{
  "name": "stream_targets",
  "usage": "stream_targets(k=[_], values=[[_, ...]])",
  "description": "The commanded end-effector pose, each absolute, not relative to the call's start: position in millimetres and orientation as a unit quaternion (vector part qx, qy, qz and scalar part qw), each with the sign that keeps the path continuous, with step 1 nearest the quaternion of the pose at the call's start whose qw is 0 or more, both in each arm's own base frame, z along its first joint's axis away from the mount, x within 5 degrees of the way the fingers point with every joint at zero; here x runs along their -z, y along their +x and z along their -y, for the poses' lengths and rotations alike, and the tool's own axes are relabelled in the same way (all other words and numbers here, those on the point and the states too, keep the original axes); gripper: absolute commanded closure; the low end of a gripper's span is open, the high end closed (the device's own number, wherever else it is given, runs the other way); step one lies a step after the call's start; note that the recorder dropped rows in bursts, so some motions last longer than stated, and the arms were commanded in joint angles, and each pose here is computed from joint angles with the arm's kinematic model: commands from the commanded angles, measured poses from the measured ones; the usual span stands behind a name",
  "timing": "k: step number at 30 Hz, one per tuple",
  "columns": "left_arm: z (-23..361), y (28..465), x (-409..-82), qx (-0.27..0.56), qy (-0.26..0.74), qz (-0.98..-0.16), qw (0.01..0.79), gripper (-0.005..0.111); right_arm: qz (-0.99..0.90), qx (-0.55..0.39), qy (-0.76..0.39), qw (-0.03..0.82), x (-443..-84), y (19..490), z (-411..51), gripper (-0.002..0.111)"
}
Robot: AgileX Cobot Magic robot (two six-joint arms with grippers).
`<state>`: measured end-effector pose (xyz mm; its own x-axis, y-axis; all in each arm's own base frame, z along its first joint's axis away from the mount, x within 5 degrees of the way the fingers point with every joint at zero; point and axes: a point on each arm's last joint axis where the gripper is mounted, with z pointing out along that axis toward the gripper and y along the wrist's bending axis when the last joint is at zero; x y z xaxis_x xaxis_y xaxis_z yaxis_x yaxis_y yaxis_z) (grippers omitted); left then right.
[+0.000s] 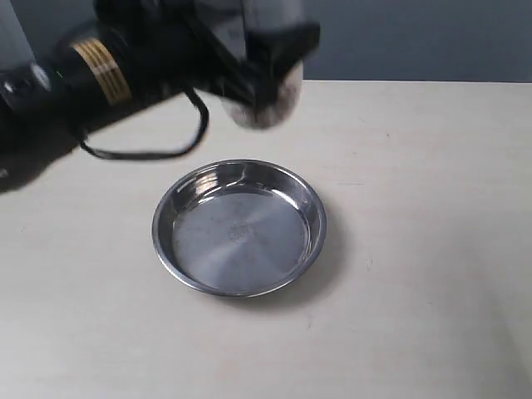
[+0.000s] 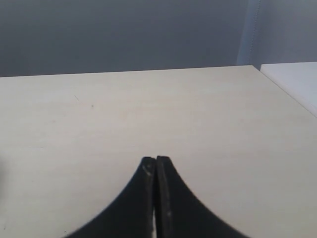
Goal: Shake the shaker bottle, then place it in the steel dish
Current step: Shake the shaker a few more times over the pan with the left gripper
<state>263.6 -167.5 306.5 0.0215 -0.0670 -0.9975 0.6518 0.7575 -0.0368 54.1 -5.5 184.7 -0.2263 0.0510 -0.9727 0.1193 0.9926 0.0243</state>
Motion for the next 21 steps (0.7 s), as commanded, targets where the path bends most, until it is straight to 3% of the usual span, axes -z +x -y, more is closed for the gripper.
stream_targets(k=[1,3,6,8,10,12,13,16,18,21], values=[[169.4,276.3,-236.4,0.231,0.206,-0.77,0.558,0.106,-0.778,0.03,0.055,0.626,-185.7,54.0,5.7,0.109],[171.7,277.0,-253.5,0.272,0.183,-0.735,0.593,0.106,-0.778,0.03,0.055,0.626,-185.7,54.0,5.7,0.109],[168.8,265.0,-314.0,0.269,0.222,-0.648,0.676,0.106,-0.778,0.03,0.055,0.626,-185.7,54.0,5.7,0.109],[168.6,268.3,-295.8,0.249,0.211,-0.706,0.628,0.106,-0.778,0.03,0.055,0.626,-185.7,54.0,5.7,0.109],[171.4,273.4,-233.3,0.221,0.212,-0.787,0.535,0.106,-0.778,0.03,0.055,0.626,-185.7,54.0,5.7,0.109],[172.4,274.6,-199.7,0.211,0.217,-0.816,0.493,0.106,-0.778,0.03,0.055,0.626,-185.7,54.0,5.7,0.109],[172.0,273.6,-203.3,0.211,0.22,-0.813,0.497,0.106,-0.778,0.03,0.055,0.626,-185.7,54.0,5.7,0.109],[167.7,263.1,-273.4,0.228,0.246,-0.726,0.6,0.106,-0.778,0.03,0.055,0.626,-185.7,54.0,5.7,0.109],[160.8,260.2,-298.1,0.235,0.223,-0.705,0.631,0.106,-0.778,0.03,0.055,0.626,-185.7,54.0,5.7,0.109],[161.6,264.9,-253.0,0.22,0.219,-0.76,0.571,0.106,-0.778,0.03,0.055,0.626,-185.7,54.0,5.7,0.109]])
